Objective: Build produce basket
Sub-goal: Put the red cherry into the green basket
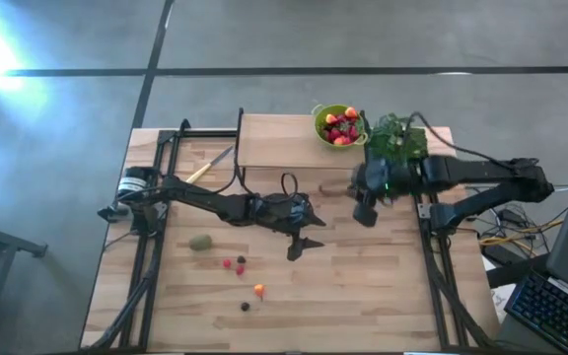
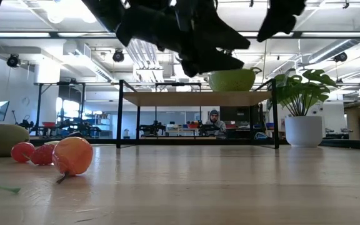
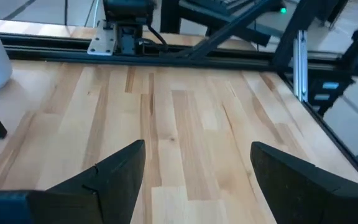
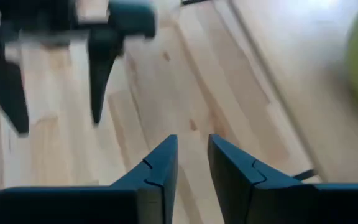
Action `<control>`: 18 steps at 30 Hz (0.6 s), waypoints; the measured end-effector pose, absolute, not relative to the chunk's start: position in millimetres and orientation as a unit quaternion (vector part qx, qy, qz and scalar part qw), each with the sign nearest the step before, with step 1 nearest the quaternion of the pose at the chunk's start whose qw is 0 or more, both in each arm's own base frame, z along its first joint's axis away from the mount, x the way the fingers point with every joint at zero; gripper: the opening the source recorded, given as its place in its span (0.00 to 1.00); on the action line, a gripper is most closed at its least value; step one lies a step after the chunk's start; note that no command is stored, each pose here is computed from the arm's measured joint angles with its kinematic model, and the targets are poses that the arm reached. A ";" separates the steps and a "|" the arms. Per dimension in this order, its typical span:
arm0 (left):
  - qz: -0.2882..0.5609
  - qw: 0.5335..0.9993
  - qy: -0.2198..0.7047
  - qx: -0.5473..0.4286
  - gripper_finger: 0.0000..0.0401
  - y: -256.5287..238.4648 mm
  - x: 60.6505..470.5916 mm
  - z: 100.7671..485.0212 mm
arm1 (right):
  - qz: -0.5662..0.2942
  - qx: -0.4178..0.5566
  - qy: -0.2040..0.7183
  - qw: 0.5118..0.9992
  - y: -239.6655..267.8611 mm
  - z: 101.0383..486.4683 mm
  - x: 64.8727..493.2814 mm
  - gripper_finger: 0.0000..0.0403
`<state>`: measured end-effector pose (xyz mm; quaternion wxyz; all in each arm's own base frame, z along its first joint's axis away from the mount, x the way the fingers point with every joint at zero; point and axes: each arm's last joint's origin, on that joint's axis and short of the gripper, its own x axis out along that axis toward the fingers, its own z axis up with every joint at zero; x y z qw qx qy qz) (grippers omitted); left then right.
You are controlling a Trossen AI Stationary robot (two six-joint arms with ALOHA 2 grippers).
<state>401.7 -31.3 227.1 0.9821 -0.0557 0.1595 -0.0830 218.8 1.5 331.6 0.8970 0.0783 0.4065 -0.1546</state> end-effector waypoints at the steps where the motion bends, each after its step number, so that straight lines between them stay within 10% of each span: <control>1: -0.084 0.982 0.164 -0.051 0.74 -33.1 399.2 230.2 | -0.156 0.075 0.406 0.897 7.5 326.7 217.3 0.19; 18: -0.025 0.918 0.394 -0.026 0.74 -112.0 328.9 231.7 | -0.189 0.052 0.381 0.904 43.1 257.9 209.7 0.15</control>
